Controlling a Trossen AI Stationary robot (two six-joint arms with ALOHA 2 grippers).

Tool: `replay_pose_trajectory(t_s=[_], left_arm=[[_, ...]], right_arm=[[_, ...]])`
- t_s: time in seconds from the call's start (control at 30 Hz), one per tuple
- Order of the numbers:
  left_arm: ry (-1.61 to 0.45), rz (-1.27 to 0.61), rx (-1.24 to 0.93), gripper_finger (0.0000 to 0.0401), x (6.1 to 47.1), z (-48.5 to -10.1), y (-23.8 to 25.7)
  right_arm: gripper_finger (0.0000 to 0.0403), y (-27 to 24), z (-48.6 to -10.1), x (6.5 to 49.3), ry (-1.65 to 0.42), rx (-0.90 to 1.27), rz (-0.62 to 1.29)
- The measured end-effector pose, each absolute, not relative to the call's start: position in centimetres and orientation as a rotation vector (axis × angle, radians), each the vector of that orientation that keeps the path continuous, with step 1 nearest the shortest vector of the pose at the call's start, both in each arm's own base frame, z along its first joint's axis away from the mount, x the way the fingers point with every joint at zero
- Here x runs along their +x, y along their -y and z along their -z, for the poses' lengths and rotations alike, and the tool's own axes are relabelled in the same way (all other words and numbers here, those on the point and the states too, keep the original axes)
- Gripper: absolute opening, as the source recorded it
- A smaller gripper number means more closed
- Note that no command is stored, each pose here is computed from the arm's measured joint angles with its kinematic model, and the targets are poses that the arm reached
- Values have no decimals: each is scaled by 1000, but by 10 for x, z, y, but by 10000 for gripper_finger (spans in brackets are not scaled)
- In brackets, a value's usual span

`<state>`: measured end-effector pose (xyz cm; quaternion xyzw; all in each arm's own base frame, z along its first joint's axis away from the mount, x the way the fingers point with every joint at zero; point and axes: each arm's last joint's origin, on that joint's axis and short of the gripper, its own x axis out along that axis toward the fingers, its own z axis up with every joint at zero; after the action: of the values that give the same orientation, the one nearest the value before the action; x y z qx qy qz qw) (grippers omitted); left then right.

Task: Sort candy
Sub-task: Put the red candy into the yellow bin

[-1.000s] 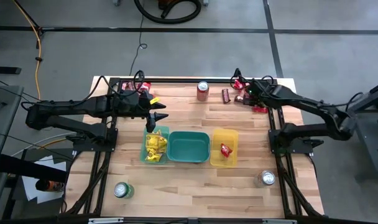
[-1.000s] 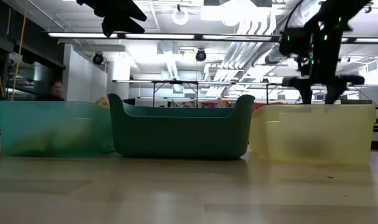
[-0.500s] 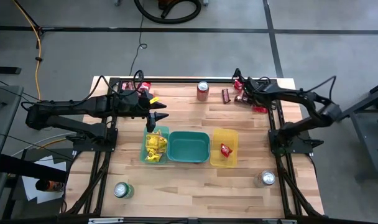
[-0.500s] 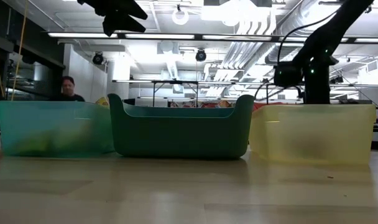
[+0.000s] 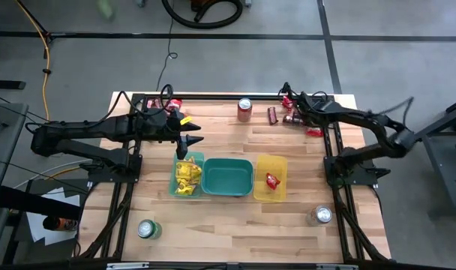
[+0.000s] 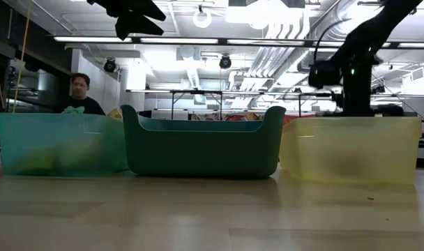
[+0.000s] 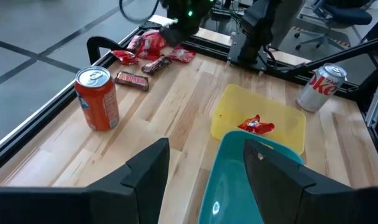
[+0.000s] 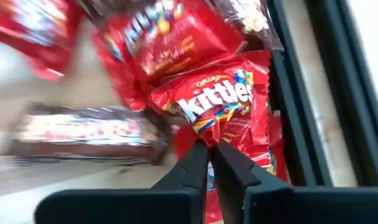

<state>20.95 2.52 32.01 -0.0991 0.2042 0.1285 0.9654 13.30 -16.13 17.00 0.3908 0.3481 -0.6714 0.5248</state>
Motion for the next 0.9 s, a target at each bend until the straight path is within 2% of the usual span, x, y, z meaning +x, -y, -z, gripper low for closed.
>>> replay_pose_trajectory(t_s=[0.13,0.4,0.67,0.9], left_arm=[[-403,-259,-201,194,210,-321,-25],[-303,-250,-201,194,213,-330,-26],[-272,-248,-204,194,214,-333,-26],[-272,-248,-203,194,214,-333,-26]], right_arm=[[4,151,-211,136,-707,811,1505],[2,109,-295,135,-405,661,1194],[1,71,-317,135,-334,653,879],[0,37,-334,159,-283,551,400]])
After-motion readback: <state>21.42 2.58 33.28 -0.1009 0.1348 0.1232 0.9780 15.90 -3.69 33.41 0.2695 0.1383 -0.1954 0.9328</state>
